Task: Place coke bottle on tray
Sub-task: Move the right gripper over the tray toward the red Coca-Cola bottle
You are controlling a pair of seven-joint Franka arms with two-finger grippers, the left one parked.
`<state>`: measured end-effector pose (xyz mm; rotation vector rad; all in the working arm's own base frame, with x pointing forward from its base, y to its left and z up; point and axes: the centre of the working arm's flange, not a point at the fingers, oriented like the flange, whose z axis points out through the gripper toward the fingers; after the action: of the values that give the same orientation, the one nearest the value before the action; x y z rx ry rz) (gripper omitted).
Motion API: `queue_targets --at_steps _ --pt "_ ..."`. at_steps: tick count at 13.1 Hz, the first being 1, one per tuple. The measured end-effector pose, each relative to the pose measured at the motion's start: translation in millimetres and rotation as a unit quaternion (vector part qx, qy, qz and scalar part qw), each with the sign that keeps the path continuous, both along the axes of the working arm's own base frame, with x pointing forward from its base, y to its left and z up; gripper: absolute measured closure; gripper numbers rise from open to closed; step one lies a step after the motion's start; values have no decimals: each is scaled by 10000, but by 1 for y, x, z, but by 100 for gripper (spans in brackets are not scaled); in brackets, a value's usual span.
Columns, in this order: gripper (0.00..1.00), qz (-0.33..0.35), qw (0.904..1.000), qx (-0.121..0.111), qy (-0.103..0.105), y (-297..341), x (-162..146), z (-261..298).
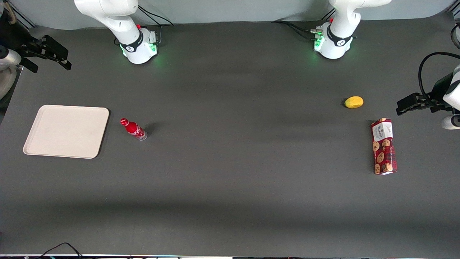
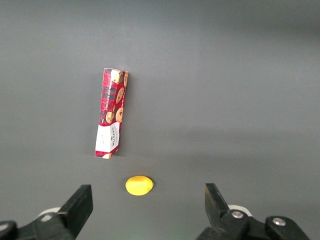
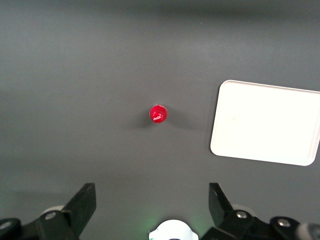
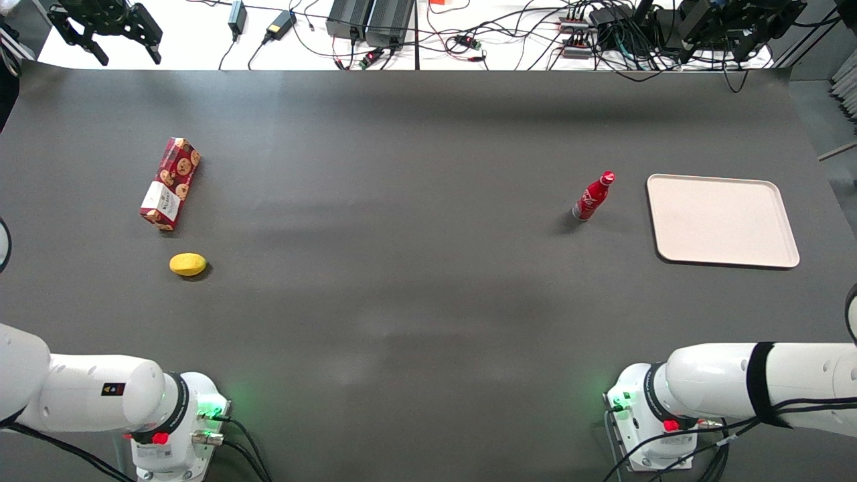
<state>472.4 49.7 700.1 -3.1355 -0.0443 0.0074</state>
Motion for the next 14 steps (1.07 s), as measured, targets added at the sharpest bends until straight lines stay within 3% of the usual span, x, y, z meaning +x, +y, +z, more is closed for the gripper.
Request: queue_targets --at_steps 6,8,10,14 --pt "0 12 9998 11 196 1 -3 -4" --pt "0 6 9993 0 383 0 2 -24" --pt "0 -14 9989 -7 479 0 14 -69" --pt "0 -80 9996 8 269 -4 33 -216"
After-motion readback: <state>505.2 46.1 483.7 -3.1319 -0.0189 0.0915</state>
